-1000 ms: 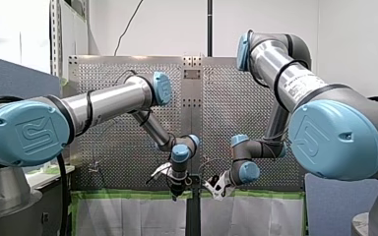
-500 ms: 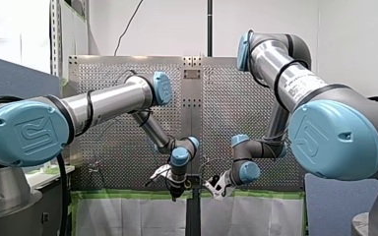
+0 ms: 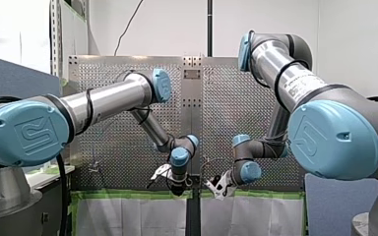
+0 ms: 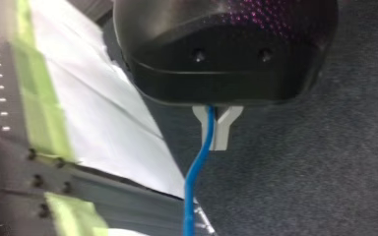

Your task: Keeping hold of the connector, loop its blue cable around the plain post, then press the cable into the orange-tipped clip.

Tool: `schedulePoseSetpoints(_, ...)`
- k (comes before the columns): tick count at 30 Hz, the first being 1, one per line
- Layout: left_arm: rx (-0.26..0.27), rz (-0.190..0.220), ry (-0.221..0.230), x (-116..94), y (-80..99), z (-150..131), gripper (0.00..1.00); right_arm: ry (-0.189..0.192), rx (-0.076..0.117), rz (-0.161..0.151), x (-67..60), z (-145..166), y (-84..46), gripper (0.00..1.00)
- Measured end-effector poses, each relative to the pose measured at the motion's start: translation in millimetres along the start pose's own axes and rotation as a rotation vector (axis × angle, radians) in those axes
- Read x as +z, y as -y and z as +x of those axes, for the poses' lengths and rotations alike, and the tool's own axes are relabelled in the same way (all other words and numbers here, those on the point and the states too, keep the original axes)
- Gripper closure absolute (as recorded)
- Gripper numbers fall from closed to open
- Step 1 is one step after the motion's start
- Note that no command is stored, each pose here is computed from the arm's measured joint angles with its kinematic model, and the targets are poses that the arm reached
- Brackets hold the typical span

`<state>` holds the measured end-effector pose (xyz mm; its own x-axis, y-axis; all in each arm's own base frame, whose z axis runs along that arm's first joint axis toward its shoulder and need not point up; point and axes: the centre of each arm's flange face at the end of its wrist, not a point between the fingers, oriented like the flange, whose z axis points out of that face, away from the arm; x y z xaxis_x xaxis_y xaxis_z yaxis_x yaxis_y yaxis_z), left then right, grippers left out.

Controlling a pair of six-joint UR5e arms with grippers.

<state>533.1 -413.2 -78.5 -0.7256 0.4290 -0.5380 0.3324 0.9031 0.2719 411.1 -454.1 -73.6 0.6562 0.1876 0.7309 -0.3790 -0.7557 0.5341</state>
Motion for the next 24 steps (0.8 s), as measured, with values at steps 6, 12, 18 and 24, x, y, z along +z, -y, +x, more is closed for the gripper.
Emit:
schedulePoseSetpoints(6, -0.050, -0.007, 0.053, -14.4, -11.6, -11.0, 0.98, 0.005, 0.035, -0.014, 0.2, -4.1, -6.5, 1.00)
schedulePoseSetpoints(12, -0.101, -0.020, 0.105, -31.4, -19.3, -19.9, 0.98, 0.009, 0.075, -0.030, 0.1, -9.1, -13.8, 1.00)
schedulePoseSetpoints(18, -0.148, -0.029, 0.168, -54.0, -23.2, -28.3, 0.98, 0.005, 0.110, -0.050, 0.6, -13.4, -21.2, 1.00)
schedulePoseSetpoints(24, -0.187, -0.038, 0.227, -76.1, -25.5, -34.4, 0.98, 0.008, 0.131, -0.062, 0.0, -17.5, -27.9, 1.00)
